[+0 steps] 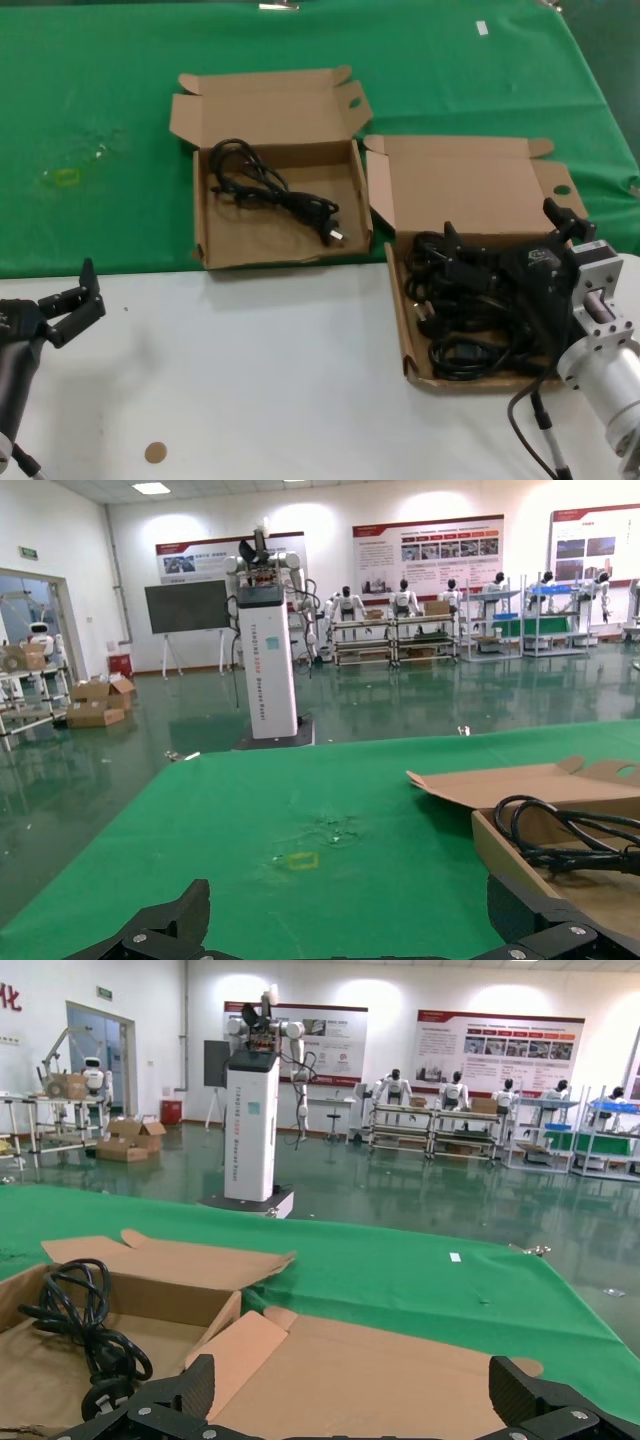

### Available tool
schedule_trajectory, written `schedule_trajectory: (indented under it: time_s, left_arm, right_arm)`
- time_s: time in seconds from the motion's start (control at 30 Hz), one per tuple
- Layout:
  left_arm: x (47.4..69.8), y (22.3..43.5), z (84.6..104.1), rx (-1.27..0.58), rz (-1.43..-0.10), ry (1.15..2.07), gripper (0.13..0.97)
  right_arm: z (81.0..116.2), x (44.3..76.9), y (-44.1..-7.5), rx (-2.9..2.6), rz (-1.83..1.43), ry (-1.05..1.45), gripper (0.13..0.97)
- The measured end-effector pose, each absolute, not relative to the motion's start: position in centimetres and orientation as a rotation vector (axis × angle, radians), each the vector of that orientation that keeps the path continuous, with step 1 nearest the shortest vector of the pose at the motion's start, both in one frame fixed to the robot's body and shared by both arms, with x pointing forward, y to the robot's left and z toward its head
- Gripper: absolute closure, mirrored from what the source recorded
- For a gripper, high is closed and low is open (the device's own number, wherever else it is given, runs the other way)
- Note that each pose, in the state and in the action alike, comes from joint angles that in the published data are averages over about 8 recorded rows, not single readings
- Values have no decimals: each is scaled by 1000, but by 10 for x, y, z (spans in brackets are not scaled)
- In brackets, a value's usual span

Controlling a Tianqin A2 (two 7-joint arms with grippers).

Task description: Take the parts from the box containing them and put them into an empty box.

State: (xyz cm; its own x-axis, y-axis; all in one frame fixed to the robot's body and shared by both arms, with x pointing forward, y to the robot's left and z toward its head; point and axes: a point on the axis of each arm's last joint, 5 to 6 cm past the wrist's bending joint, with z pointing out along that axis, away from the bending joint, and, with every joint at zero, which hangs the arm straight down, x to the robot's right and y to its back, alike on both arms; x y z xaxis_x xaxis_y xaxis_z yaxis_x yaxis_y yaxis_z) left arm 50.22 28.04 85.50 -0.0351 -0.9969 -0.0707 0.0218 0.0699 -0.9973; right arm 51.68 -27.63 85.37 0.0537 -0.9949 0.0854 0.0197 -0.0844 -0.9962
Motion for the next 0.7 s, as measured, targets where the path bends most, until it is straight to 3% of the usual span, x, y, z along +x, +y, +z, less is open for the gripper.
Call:
schedule_trajectory:
  time_s: [0.7]
  left_arm:
    - [502, 280, 855, -1125, -1193, 1253, 132]
  right_arm:
    - [854, 517, -276, -1284, -1239, 1115, 130]
